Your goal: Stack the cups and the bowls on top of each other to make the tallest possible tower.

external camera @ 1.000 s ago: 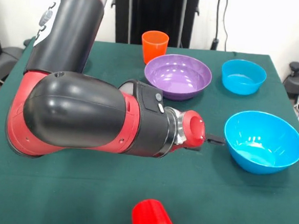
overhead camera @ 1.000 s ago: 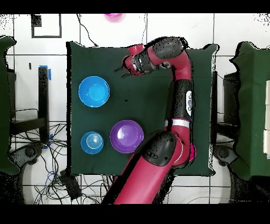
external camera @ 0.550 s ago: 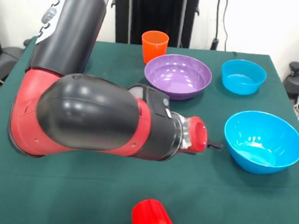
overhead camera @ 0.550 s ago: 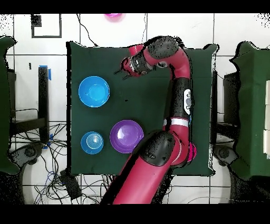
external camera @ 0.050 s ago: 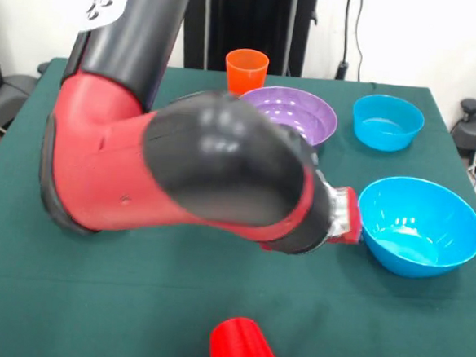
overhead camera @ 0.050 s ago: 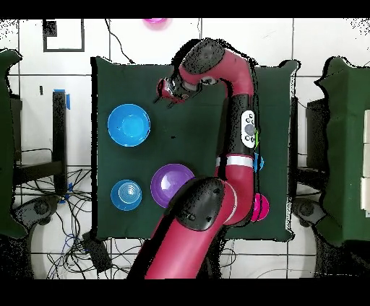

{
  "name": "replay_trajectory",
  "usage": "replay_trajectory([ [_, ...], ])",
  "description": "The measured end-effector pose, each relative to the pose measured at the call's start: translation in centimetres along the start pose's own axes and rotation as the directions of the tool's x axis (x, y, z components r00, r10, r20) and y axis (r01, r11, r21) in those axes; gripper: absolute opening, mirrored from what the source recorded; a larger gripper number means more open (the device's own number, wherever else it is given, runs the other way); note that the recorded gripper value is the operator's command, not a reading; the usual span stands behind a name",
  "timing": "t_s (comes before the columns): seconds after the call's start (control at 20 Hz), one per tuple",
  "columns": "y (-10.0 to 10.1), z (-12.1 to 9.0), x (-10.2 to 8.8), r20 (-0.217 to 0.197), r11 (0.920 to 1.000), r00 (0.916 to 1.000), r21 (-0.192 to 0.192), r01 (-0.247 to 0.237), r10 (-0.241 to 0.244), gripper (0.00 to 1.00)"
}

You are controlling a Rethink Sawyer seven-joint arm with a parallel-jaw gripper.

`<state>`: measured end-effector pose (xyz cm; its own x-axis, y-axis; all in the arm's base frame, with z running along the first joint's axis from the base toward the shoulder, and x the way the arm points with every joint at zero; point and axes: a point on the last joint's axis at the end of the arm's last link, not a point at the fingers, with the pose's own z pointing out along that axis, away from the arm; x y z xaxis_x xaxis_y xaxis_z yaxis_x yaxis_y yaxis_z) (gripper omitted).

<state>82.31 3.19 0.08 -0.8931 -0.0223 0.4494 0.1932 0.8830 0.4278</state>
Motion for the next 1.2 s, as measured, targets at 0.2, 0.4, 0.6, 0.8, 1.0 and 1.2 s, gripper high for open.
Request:
replay_trajectory([
  [0.2, 1.9, -1.3, -0.1, 0.033, 0.9914, 0.9994, 0.131, 0.002, -0.007, 1.00],
  [0.4, 3.3, -2.6, 0.1, 0.047, 0.9670, 0.9989, 0.254, -0.014, 0.002, 1.00],
  [0.6, 4.2, -3.9, 0.4, 0.049, 0.9250, 0.9982, 0.377, -0.049, 0.033, 1.00],
  [0.8, 4.8, -4.4, 0.5, 0.048, 0.9080, 0.9976, 0.414, -0.065, 0.050, 1.00],
  [1.0, 4.9, -3.8, 0.4, 0.041, 0.9145, 0.9981, 0.400, -0.059, 0.047, 1.00],
  [1.2, 5.2, -3.0, 0.4, 0.033, 0.9280, 0.9978, 0.367, -0.066, 0.058, 1.00],
])
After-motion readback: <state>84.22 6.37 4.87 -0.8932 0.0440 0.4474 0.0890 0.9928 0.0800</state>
